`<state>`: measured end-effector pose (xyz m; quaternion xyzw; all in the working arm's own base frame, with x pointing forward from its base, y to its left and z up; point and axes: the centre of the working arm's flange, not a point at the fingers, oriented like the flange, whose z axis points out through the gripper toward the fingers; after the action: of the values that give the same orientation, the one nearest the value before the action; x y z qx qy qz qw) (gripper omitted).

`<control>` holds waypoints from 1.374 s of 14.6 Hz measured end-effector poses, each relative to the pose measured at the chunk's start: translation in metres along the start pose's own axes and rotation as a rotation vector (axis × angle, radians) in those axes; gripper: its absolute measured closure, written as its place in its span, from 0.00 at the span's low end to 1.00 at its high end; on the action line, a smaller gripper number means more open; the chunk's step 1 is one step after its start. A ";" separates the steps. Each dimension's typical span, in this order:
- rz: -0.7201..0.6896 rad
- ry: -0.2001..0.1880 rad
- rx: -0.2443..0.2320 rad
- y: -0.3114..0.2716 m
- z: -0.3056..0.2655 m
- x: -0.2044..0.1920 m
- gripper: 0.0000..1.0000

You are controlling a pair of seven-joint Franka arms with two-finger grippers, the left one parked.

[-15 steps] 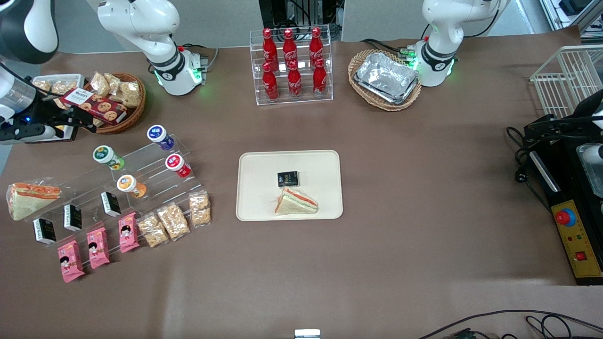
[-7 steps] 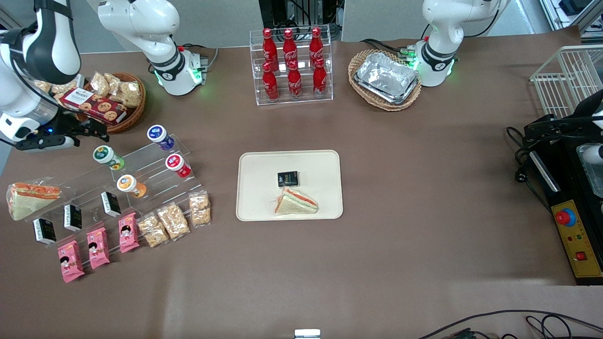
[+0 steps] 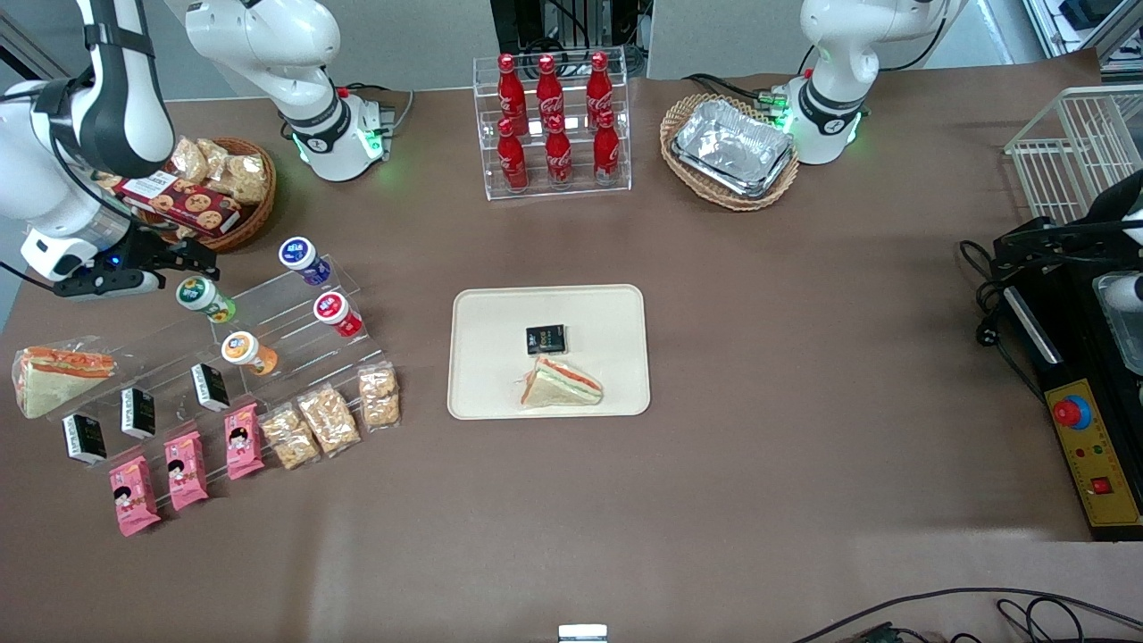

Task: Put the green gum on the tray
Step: 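Lower the right gripper onto the green-labelled bottle on the rack and grasp it, then lift the green bottle and carry it with the right gripper over the cream tray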

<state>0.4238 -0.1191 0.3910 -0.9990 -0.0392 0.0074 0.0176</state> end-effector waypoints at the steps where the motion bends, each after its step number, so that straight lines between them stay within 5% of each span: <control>1: 0.000 0.003 -0.002 0.000 0.005 0.001 0.01; 3: 0.000 0.002 -0.004 0.000 0.013 0.001 0.03; 7: 0.001 0.005 -0.005 0.001 0.014 0.002 0.40; 14: -0.004 0.026 -0.014 0.002 -0.004 0.010 0.43; 20: -0.009 -0.045 0.013 0.004 -0.099 0.033 0.43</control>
<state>0.4582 -0.1240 0.4896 -0.9983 -0.0440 0.0299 0.0231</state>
